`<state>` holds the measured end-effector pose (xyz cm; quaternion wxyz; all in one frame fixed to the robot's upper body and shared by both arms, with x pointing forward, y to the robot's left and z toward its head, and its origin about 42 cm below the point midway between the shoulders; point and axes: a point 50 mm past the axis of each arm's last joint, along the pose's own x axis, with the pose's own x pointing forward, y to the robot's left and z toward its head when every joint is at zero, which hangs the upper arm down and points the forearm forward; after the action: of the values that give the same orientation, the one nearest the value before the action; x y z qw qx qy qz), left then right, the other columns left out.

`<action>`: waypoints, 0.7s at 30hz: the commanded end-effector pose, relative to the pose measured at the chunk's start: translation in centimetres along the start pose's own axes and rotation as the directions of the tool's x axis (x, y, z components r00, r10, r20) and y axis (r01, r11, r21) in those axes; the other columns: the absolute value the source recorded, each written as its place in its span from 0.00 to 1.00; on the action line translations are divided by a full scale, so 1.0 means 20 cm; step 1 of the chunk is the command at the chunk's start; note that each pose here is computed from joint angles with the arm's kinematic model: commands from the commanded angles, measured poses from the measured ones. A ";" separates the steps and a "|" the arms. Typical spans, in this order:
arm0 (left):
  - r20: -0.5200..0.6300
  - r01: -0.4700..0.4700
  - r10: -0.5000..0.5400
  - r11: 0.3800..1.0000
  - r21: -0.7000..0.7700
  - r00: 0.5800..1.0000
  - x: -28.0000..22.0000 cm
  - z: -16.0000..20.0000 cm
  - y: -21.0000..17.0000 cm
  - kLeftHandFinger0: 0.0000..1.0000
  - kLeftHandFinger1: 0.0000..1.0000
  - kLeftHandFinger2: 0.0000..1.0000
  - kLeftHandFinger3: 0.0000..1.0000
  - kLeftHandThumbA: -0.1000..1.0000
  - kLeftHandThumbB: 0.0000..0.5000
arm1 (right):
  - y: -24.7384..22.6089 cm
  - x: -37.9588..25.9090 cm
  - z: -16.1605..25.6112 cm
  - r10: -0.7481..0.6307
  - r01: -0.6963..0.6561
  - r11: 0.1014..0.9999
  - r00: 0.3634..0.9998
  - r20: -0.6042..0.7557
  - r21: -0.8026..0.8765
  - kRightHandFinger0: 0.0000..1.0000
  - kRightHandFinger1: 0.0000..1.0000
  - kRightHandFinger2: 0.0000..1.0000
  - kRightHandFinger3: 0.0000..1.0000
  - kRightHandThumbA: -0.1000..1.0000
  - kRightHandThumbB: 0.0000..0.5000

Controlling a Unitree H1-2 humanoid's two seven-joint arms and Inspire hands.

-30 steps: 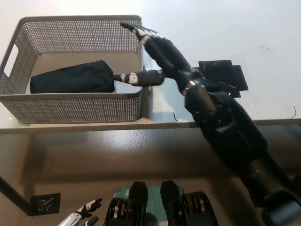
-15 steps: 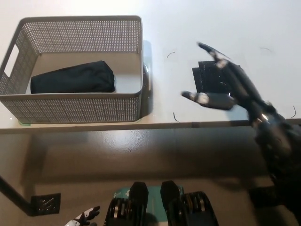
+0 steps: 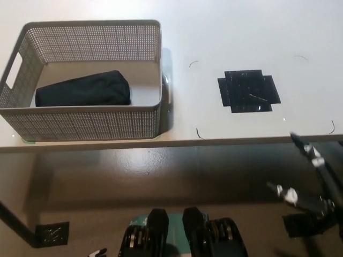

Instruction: Use the right hand to pick up the pencil case on the right hand side and put it into a grey container on the left side

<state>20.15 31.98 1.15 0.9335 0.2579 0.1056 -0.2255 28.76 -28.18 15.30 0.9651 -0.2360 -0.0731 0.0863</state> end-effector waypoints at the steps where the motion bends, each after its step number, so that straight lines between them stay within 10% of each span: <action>1: 0.060 -0.103 0.101 0.994 0.033 0.993 -0.06 -0.01 0.11 1.00 1.00 1.00 1.00 1.00 0.58 | -0.02 -0.09 -0.05 -0.030 0.002 0.983 0.988 0.150 0.182 1.00 1.00 1.00 1.00 1.00 0.64; 10: 0.051 -0.142 0.142 0.990 -0.009 0.989 -0.04 -0.02 0.13 1.00 1.00 1.00 1.00 1.00 0.68 | 0.18 -0.21 -0.54 0.081 -0.034 0.960 0.984 -0.161 0.279 1.00 1.00 1.00 1.00 1.00 0.59; 16: 0.041 -0.200 0.204 0.975 -0.093 0.978 -0.04 -0.03 0.14 1.00 1.00 1.00 1.00 1.00 0.82 | 0.25 -0.25 -0.81 0.091 0.039 0.921 0.946 -0.312 0.387 1.00 1.00 1.00 1.00 1.00 0.74; 21: 0.049 -0.282 0.293 0.946 -0.159 0.955 -0.03 -0.02 0.17 1.00 1.00 1.00 1.00 1.00 0.75 | 0.22 -0.18 -0.84 0.103 0.081 0.853 0.942 -0.318 0.516 1.00 1.00 1.00 1.00 1.00 0.69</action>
<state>20.17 33.60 0.88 0.9549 0.2269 0.1053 -0.1600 24.06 -31.83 -3.74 0.9716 -0.0791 0.2127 0.0672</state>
